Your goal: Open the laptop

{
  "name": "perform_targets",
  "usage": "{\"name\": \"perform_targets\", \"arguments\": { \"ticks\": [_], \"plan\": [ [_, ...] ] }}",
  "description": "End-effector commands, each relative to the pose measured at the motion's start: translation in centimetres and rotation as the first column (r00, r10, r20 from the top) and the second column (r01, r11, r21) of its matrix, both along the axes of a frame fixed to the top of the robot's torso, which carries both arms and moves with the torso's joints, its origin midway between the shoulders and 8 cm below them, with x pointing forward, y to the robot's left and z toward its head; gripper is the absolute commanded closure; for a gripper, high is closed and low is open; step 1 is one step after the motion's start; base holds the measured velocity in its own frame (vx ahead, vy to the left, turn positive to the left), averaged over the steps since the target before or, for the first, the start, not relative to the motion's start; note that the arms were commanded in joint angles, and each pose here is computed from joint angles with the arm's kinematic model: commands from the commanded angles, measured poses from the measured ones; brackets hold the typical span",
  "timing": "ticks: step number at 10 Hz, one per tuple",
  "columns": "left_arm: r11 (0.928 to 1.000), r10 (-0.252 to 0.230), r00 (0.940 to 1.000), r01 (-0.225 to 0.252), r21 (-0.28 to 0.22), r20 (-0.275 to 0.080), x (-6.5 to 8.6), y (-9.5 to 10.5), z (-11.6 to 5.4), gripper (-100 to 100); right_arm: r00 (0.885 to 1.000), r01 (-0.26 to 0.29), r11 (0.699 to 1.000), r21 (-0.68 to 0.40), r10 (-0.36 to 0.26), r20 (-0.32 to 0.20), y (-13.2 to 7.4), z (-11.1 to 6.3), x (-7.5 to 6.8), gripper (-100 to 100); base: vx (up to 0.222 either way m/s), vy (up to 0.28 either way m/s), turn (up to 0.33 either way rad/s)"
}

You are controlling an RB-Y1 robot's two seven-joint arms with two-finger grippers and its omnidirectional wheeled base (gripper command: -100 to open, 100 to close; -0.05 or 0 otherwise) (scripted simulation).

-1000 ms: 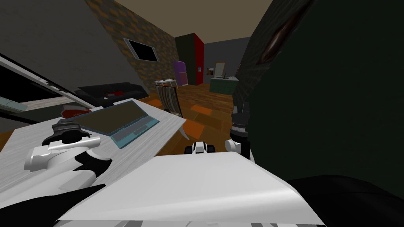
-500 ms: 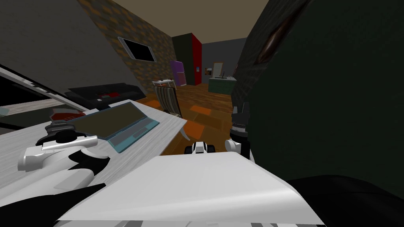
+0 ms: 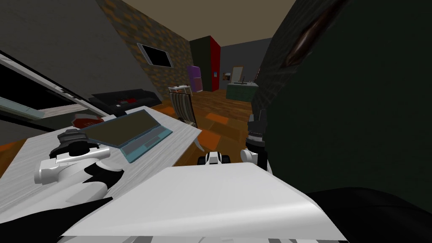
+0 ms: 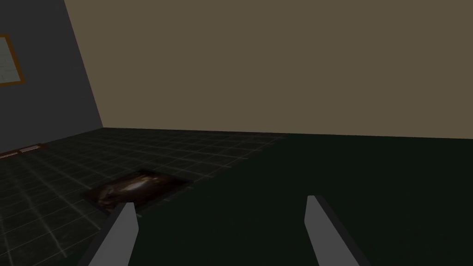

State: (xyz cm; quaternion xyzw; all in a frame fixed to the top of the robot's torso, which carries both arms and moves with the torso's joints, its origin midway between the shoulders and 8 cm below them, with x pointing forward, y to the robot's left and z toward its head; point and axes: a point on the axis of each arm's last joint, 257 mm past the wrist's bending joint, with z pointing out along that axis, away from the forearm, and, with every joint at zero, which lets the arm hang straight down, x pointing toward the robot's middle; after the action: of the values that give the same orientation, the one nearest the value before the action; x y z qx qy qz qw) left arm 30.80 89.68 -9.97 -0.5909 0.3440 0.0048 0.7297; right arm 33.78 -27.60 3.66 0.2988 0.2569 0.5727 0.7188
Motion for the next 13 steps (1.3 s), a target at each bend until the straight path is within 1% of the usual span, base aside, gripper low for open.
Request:
{"name": "perform_targets", "arguments": {
  "ticks": [1, 2, 3, 4, 5, 6, 7, 8, 9, 10, 11, 12, 13],
  "plan": [
    [0.9987, -0.042, 0.9988, 0.041, 0.032, 0.025, 0.6, -1.3, -0.5, 100, 1.000, 0.000, 1.000, 0.000, 0.000, 0.000, 0.0, 0.0, 0.0, 0, 0.071, -0.015, 0.108],
    [0.9985, -0.044, 0.9987, 0.043, 0.034, 0.026, 0.6, -1.3, -0.4, 100, 1.000, 0.000, 1.000, 0.000, 0.000, 0.000, 0.0, 0.0, 0.0, 0, 0.025, -0.013, 0.028],
    [0.9964, -0.065, 0.9970, 0.063, 0.056, 0.041, 0.7, -2.3, -0.9, 100, 1.000, 0.000, 1.000, 0.000, 0.000, 0.000, 0.0, 0.0, 0.0, 0, 0.061, -0.001, 0.123],
    [0.9952, -0.074, 0.9962, 0.071, 0.067, 0.046, 0.9, -2.4, -0.6, 100, 1.000, 0.000, 1.000, 0.000, 0.000, 0.000, 0.0, 0.0, 0.0, 0, 0.079, -0.017, 0.103],
    [0.9942, -0.081, 0.9952, 0.077, 0.075, 0.054, 0.6, -3.2, -1.5, 100, 1.000, 0.000, 1.000, 0.000, 0.000, 0.000, 0.0, 0.0, 0.0, 0, 0.100, -0.022, 0.158],
    [0.9903, -0.103, 0.9926, 0.096, 0.101, 0.065, 1.0, -3.6, -0.8, 100, 1.000, 0.000, 1.000, 0.000, 0.000, 0.000, 0.0, 0.0, 0.0, 0, 0.091, -0.023, 0.116],
    [0.9875, -0.115, 0.9905, 0.105, 0.117, 0.076, 0.7, -4.5, -1.4, 100, 1.000, 0.000, 1.000, 0.000, 0.000, 0.000, 0.0, 0.0, 0.0, 0, 0.090, -0.011, 0.182],
    [0.9838, -0.130, 0.9881, 0.118, 0.136, 0.083, 0.9, -4.8, -0.9, 100, 1.000, 0.000, 1.000, 0.000, 0.000, 0.000, 0.0, 0.0, 0.0, 0, 0.078, -0.015, 0.095],
    [0.9816, -0.135, 0.9865, 0.121, 0.148, 0.092, 0.5, -5.6, -1.7, 100, 1.000, 0.000, 1.000, 0.000, 0.000, 0.000, 0.0, 0.0, 0.0, 0, 0.088, -0.020, 0.154],
    [0.9758, -0.154, 0.9829, 0.136, 0.172, 0.101, 0.7, -6.0, -1.0, 100, 1.000, 0.000, 1.000, 0.000, 0.000, 0.000, 0.0, 0.0, 0.0, 0, 0.074, -0.026, 0.095],
    [0.9728, -0.160, 0.9811, 0.137, 0.186, 0.110, 0.2, -6.8, -1.7, 100, 1.000, 0.000, 1.000, 0.000, 0.000, 0.000, 0.0, 0.0, 0.0, 0, 0.091, -0.021, 0.156],
    [0.9665, -0.177, 0.9772, 0.150, 0.208, 0.117, 0.4, -7.2, -1.1, 100, 1.000, 0.000, 1.000, 0.000, 0.000, 0.000, 0.0, 0.0, 0.0, 0, 0.087, -0.026, 0.107],
    [0.9624, -0.182, 0.9750, 0.151, 0.226, 0.127, -0.2, -8.1, -1.6, 100, 1.000, 0.000, 1.000, 0.000, 0.000, 0.000, 0.0, 0.0, 0.0, 0, 0.094, -0.023, 0.165]
  ]
}}
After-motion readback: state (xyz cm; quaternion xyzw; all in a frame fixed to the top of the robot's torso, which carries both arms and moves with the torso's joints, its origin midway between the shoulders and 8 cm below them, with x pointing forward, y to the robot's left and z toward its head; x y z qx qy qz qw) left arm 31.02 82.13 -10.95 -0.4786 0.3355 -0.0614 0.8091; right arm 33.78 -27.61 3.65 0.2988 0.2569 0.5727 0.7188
